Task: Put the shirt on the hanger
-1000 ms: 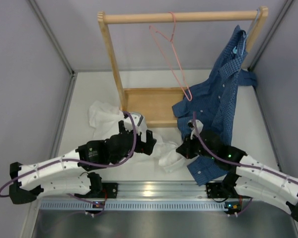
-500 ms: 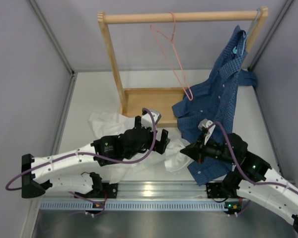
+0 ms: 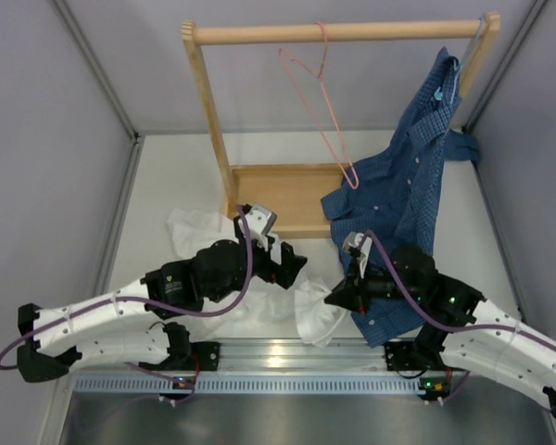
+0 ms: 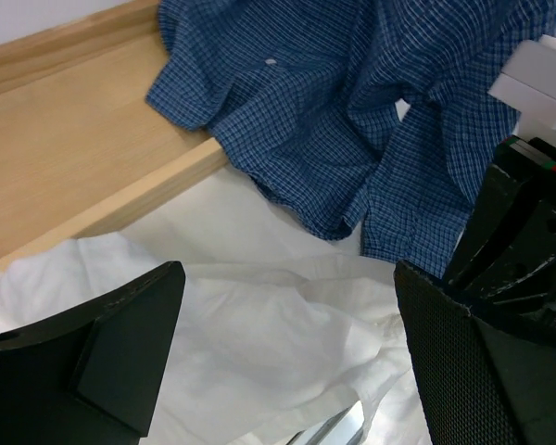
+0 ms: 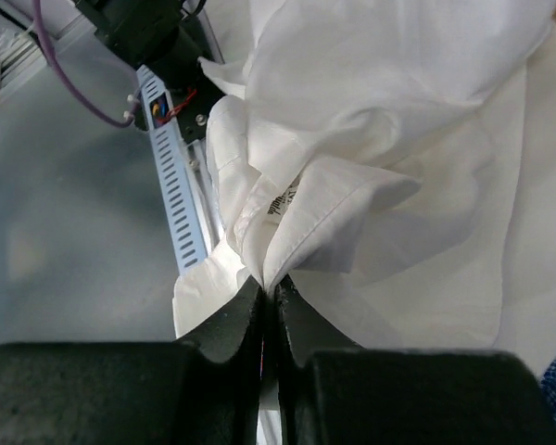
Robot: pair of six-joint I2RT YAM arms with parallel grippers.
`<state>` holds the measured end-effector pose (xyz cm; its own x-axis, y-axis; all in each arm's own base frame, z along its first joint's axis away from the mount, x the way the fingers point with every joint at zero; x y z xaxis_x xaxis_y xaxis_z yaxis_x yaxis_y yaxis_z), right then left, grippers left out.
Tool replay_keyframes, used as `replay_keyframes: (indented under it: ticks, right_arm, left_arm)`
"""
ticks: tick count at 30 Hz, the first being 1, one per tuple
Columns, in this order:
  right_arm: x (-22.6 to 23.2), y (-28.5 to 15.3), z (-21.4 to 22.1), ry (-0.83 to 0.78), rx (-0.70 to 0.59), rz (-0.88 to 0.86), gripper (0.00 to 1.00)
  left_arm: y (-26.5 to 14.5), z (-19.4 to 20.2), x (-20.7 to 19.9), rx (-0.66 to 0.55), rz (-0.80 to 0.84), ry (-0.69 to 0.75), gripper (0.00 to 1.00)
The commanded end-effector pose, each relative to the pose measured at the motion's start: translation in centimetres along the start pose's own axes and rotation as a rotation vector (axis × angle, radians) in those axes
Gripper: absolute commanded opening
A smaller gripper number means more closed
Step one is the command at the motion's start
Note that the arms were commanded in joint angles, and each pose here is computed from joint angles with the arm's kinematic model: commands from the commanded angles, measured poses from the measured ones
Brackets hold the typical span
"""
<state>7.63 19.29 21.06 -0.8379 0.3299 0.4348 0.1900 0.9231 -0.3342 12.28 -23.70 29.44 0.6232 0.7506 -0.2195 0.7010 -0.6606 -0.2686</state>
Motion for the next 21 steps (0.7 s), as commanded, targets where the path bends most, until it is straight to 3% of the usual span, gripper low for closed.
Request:
replay_keyframes:
  ticks: [1,2,3,5,7,10,11,12,17,21]
  right_arm:
    - [2.1,0.1,-1.4,-0.079,-0.026,-0.112,0.06]
    - [1.6,0.2,-1.6,-0.075,-0.034,-0.050,0.11]
    - [1.3,0.1,-1.2,-0.059,-0.009,-0.019,0.23]
    - [0.7,0.0,-1.4,-0.016,0.007,0.058,0.54]
    - [0.4,0.0,-0.7,0.025,0.057,0.097,0.62]
    - [0.0,-0.2,0.1,0.091,0.080,0.146,0.66]
    - [-0.5,-0.3,0.1,0.128,0.065,0.202,0.72]
    - [-0.9,-0.5,0.1,0.152,0.051,0.248,0.73]
    - [-4.3,-1.3,1.1,0.320,-0.027,0.548,0.68]
    - [-5.0,-1.5,2.0,0.400,-0.047,0.605,0.70]
  left_arm:
    - [1.7,1.5,-1.9,0.051,0.152,0.077,0.98]
    - [2.2,1.9,-2.0,0.069,0.149,0.075,0.98]
    - [3.0,2.9,-1.7,0.111,0.107,0.068,0.98]
    - [3.6,3.9,-1.1,0.135,0.041,0.044,0.98]
    - [4.0,4.8,0.2,0.137,-0.040,0.029,0.98]
    - [4.2,5.2,1.4,0.130,-0.092,-0.006,0.98]
    - [4.2,5.5,1.5,0.136,-0.097,-0.018,0.98]
    - [4.2,6.0,1.9,0.147,-0.106,-0.020,0.98]
    - [4.2,8.2,1.9,0.204,-0.082,-0.052,0.97]
    - [4.5,10.3,1.6,0.266,-0.050,-0.072,0.94]
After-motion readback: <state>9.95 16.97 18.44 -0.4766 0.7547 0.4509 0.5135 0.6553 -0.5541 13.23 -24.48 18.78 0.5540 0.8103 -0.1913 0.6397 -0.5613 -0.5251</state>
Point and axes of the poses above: each gripper's point midway between its finger pads, its own y axis out along the fingers, its own x axis along the line the jaws close on, z = x × y, the point moved 6 cm from there along -y, back along the fingers, and after that the axes turned 2 degrees about y, right-handed, at the moved point
